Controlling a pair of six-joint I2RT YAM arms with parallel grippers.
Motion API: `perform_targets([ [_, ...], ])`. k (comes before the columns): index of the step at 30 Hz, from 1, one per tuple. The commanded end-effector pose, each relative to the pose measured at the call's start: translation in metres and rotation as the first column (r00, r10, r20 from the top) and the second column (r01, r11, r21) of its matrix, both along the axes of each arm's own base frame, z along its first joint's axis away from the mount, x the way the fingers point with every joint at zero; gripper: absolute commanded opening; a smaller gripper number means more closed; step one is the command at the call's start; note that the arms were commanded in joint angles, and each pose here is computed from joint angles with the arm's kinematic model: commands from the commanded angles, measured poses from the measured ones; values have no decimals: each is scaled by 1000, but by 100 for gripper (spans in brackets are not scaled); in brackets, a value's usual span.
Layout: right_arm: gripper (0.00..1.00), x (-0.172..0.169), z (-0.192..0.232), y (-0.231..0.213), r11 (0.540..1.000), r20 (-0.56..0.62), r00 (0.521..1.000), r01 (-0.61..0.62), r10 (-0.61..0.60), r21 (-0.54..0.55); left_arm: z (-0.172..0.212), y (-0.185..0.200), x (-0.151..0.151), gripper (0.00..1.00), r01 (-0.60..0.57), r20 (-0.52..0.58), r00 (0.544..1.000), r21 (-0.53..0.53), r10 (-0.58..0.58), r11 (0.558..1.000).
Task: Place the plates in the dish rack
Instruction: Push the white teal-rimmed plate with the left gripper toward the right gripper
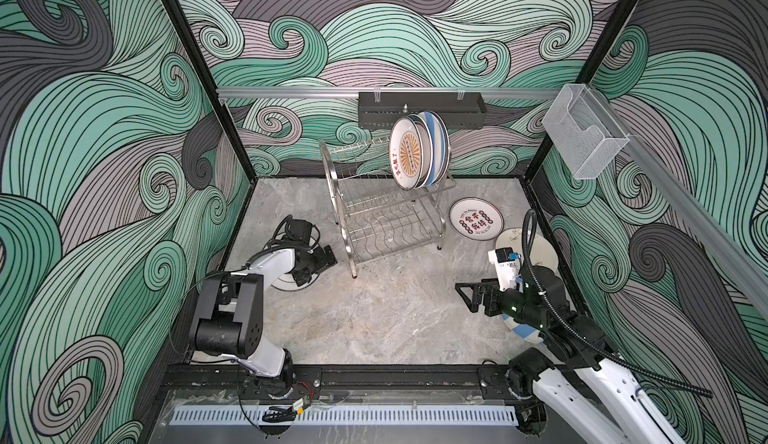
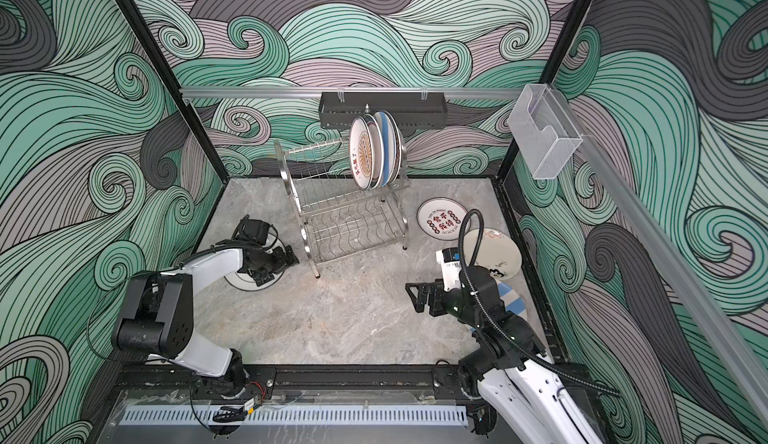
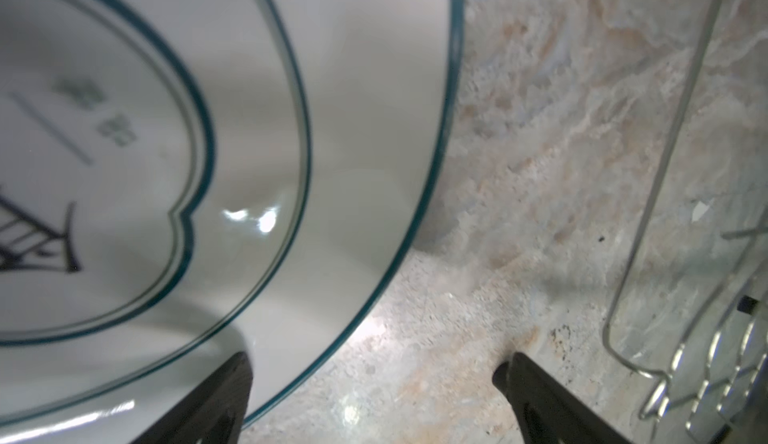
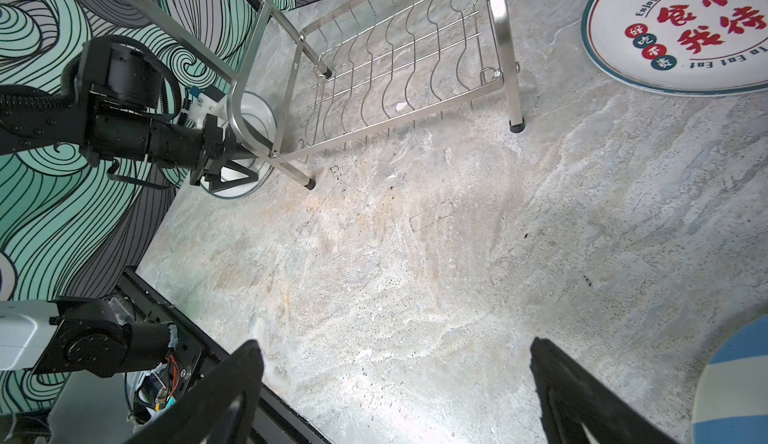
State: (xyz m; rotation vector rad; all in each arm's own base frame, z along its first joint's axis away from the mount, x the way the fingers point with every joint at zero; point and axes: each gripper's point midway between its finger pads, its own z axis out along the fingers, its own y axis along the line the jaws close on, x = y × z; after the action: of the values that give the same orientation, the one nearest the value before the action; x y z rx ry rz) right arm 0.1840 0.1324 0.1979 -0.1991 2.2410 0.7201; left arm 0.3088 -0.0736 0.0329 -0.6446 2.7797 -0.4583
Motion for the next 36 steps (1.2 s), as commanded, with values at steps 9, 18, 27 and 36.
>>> perform_targets([
  [9,100,0,9,7,998,-11,999,-36,36,57,-14,-49,-68,99,59,-149,986,-66,-68,996],
  [18,100,3,6,13,996,-35,998,-56,59,74,10,-75,-77,99,113,-77,990,-89,-120,990],
  [27,100,10,8,35,975,-11,992,-120,124,189,21,-95,-81,98,127,-24,991,-115,-130,985],
  [36,97,6,-19,72,870,-60,985,-112,160,481,52,-64,-76,99,131,82,988,37,-134,991],
])
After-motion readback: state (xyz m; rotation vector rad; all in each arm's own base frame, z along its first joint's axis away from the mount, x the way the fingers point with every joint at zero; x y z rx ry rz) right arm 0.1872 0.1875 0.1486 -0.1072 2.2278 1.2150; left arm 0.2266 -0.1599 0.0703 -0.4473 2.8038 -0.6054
